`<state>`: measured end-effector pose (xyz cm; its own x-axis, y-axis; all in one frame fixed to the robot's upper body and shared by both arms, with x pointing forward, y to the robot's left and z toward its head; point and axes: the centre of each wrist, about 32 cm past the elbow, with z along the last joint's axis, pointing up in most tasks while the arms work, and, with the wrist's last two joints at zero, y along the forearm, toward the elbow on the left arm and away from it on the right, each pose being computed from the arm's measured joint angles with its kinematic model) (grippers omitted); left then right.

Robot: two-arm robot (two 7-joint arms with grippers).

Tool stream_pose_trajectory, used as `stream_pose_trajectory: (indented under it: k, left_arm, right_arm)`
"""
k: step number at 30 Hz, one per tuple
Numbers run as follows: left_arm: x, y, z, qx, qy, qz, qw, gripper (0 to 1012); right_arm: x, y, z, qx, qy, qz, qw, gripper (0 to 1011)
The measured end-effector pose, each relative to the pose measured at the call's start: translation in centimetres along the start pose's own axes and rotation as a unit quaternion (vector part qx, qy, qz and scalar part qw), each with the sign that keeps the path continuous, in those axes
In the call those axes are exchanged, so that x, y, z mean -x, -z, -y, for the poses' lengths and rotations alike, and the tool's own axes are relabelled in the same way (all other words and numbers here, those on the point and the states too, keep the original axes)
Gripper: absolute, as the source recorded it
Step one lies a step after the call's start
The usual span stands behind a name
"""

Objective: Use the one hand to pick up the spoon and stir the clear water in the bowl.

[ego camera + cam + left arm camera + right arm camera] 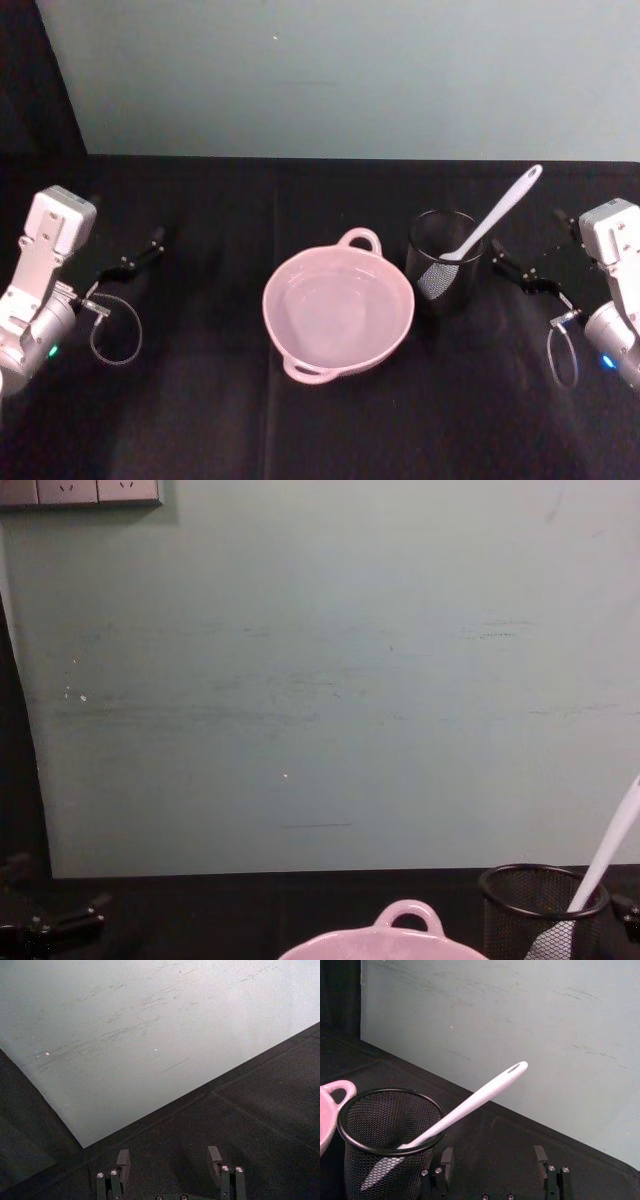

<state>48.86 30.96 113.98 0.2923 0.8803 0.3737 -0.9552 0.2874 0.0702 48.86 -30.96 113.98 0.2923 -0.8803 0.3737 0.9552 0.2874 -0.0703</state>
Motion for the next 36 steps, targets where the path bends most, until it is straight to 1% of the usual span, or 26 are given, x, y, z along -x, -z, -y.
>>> stream_pose_trajectory:
  k: [28, 30, 32, 33, 35, 36]
  left_arm:
    - [0.00, 0.00, 0.00, 0.000, 0.000, 0.000, 1.0000, 1011]
    - [0.00, 0.00, 0.00, 0.000, 0.000, 0.000, 1.0000, 1011]
    - [0.00, 0.00, 0.00, 0.000, 0.000, 0.000, 1.0000, 1011]
    - [0.00, 0.00, 0.00, 0.000, 0.000, 0.000, 1.0000, 1011]
    - [0.00, 0.00, 0.00, 0.000, 0.000, 0.000, 1.0000, 1011]
    - [0.00, 0.00, 0.00, 0.000, 0.000, 0.000, 1.0000, 1011]
  right_arm:
    - [0.0, 0.0, 0.0, 0.000, 0.000, 0.001, 1.0000, 1003]
    - [-0.1, -0.1, 0.2, 0.003, -0.002, 0.004, 1.0000, 1002]
    - [-0.1, -0.2, 0.7, 0.005, -0.003, 0.005, 1.0000, 1003]
    - [-0.1, -0.3, 1.3, 0.004, -0.003, 0.003, 1.0000, 1003]
    - [-0.1, -0.3, 1.9, 0.002, 0.001, -0.005, 1.0000, 1003]
    - [-0.1, -0.3, 2.5, -0.001, 0.005, -0.014, 0.9999, 1003]
